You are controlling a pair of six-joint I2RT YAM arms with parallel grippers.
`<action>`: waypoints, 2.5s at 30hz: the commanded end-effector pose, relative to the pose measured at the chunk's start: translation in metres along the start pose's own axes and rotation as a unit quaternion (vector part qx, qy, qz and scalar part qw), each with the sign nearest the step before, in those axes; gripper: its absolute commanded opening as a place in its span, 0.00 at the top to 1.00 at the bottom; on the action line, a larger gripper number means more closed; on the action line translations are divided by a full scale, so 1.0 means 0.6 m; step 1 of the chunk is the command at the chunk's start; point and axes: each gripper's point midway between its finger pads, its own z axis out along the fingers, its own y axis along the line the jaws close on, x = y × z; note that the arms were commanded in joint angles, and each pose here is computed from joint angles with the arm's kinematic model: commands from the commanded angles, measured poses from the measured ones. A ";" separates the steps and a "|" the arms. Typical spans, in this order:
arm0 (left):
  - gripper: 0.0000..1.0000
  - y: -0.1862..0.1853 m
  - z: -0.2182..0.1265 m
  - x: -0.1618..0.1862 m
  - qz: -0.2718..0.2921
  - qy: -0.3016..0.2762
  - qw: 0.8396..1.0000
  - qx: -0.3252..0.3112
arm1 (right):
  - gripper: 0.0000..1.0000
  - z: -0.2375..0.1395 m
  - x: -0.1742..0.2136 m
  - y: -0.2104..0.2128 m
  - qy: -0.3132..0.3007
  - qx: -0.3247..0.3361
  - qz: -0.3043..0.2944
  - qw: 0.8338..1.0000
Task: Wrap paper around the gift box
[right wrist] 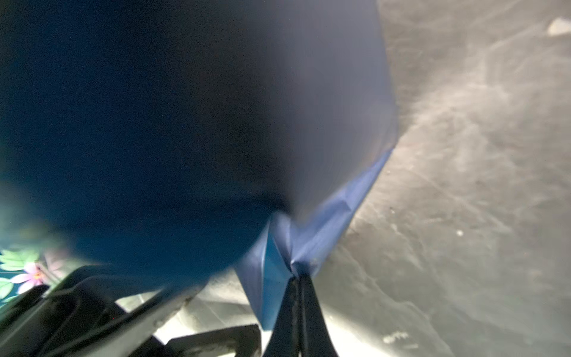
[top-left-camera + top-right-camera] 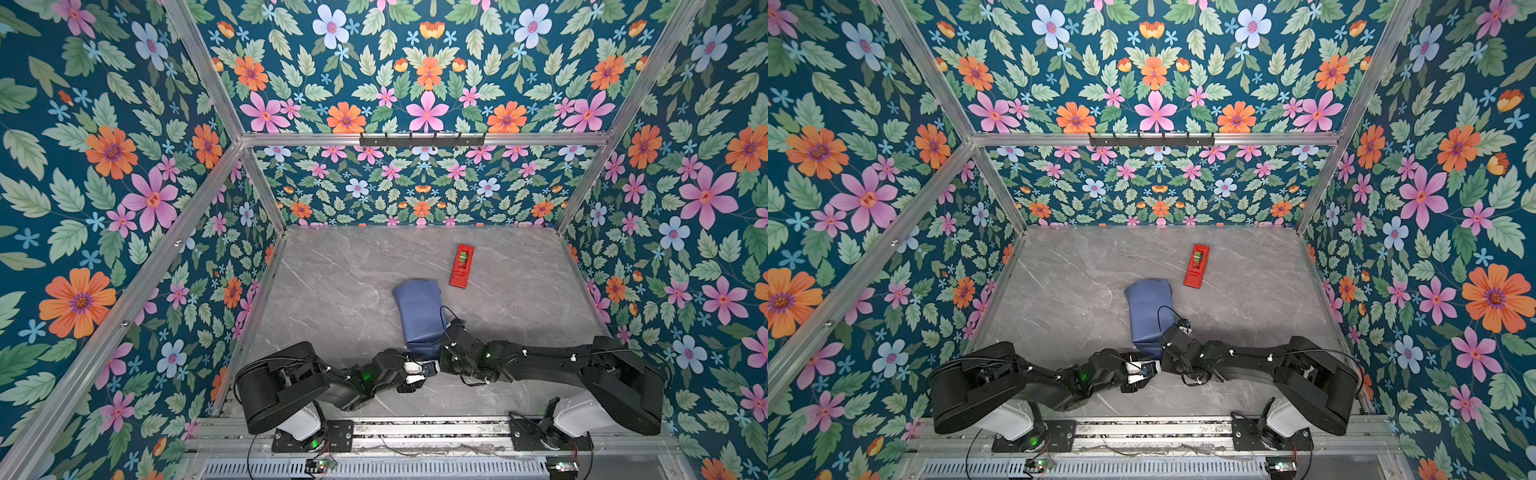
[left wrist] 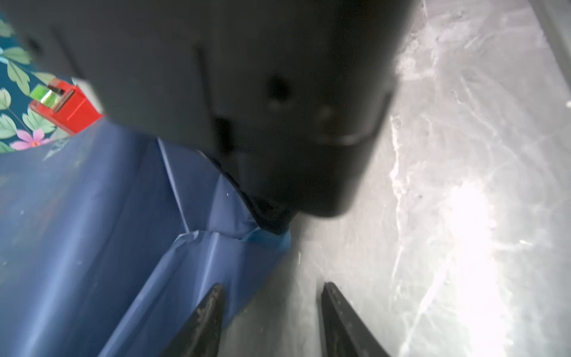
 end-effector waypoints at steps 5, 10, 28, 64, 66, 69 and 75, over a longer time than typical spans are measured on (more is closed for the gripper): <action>0.54 0.015 0.014 -0.005 0.057 -0.010 0.998 -0.025 | 1.00 -0.005 -0.004 0.024 -0.002 -0.041 0.030 0.999; 0.59 0.023 0.021 0.002 0.071 -0.009 0.997 -0.038 | 1.00 -0.007 -0.005 0.026 -0.002 -0.050 0.040 0.998; 0.62 0.027 0.013 0.018 0.098 -0.014 0.995 -0.032 | 1.00 -0.007 -0.012 0.032 0.000 -0.080 0.068 0.994; 1.00 0.046 0.024 0.007 0.086 -0.023 0.994 -0.059 | 0.90 -0.026 -0.025 0.021 -0.007 -0.080 0.070 0.994; 1.00 0.048 0.022 0.005 0.080 -0.024 0.995 -0.062 | 0.84 -0.036 -0.029 0.016 -0.012 -0.073 0.061 0.995; 1.00 0.054 0.018 -0.001 0.066 -0.033 0.995 -0.070 | 0.76 -0.062 -0.044 0.011 -0.028 -0.058 0.031 0.997; 1.00 0.068 0.007 -0.014 0.026 -0.059 0.993 -0.097 | 0.66 -0.119 -0.092 0.052 -0.065 -0.079 -0.047 0.994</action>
